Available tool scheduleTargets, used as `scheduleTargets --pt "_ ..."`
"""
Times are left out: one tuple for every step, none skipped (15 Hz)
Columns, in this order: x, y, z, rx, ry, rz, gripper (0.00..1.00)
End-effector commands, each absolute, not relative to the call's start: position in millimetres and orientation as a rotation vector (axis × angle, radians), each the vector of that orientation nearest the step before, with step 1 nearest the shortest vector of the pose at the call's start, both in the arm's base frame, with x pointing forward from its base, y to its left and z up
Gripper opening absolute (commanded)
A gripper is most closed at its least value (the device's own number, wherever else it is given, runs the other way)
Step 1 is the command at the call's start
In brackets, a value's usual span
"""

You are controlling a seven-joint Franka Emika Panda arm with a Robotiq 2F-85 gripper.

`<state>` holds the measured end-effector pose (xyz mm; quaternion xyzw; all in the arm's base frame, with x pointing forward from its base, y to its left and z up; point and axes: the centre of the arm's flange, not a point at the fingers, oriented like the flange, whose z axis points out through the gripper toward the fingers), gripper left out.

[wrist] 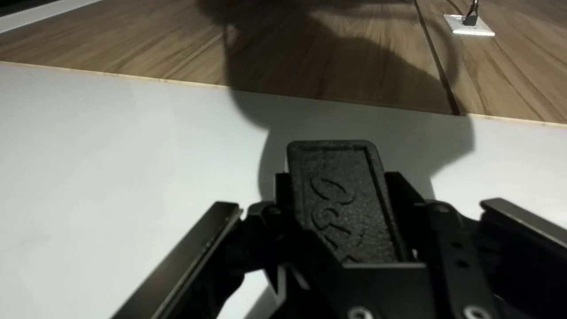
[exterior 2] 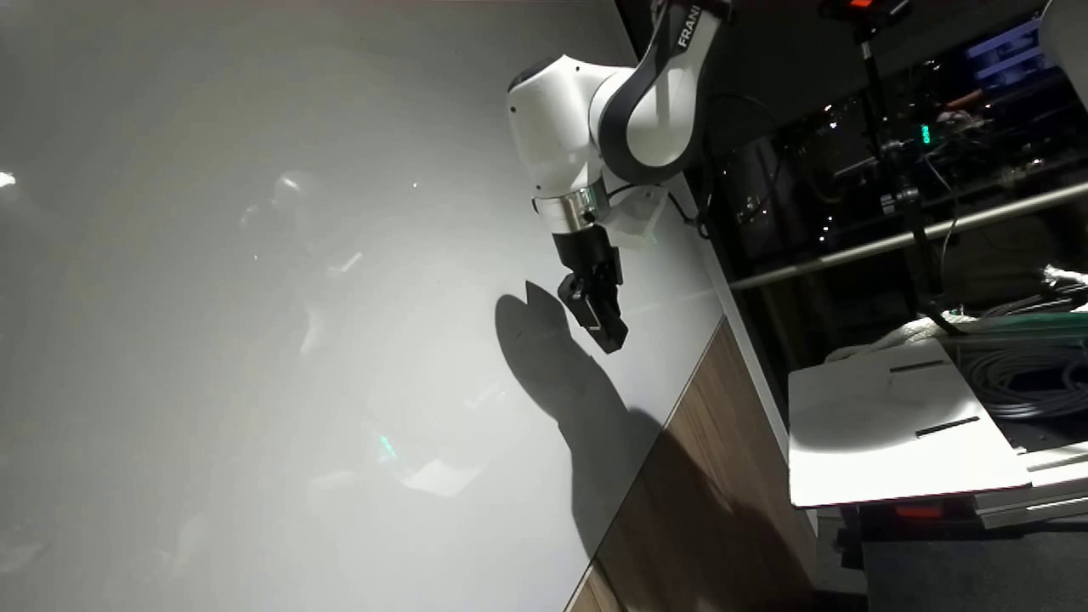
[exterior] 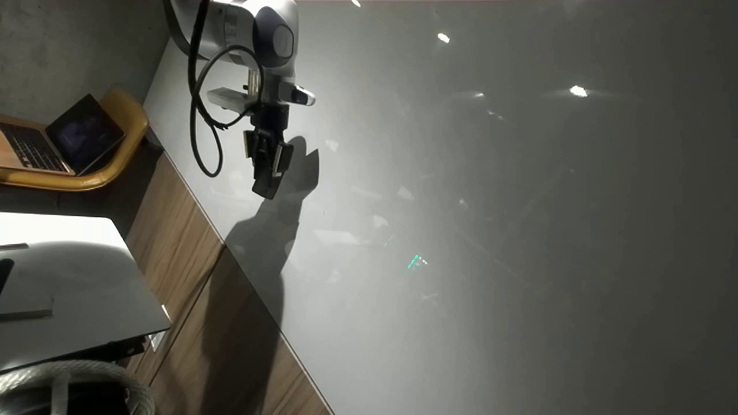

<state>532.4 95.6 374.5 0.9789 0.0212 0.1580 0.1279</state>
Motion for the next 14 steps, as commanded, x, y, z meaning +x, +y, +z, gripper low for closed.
scheduleTargets --pt "572.6 101.5 384.4 2.874 0.123 0.481 0.29" --pt "586.1 105.3 389.7 2.874 0.140 0.485 0.29" --pt "597.3 108.4 394.3 2.879 0.151 0.491 0.29" --pt "609.7 112.3 399.7 2.883 0.162 0.500 0.29" --pt "621.4 116.8 405.0 2.888 0.172 0.509 0.29" --pt "631.6 121.8 408.9 2.895 0.181 0.517 0.29" --pt "638.6 126.0 410.4 2.902 0.190 0.523 0.29" --pt "640.8 128.9 407.7 2.910 0.181 0.485 0.29" --pt "640.5 133.4 405.7 2.916 0.177 0.459 0.29" --pt "639.8 139.1 404.2 2.924 0.175 0.452 0.29" --pt "638.8 146.4 402.5 2.930 0.180 0.450 0.29" --pt "638.5 153.9 401.9 2.934 0.188 0.452 0.29" --pt "639.1 164.6 403.8 2.939 0.199 0.465 0.29" --pt "640.0 177.4 406.7 2.939 0.216 0.484 0.29"
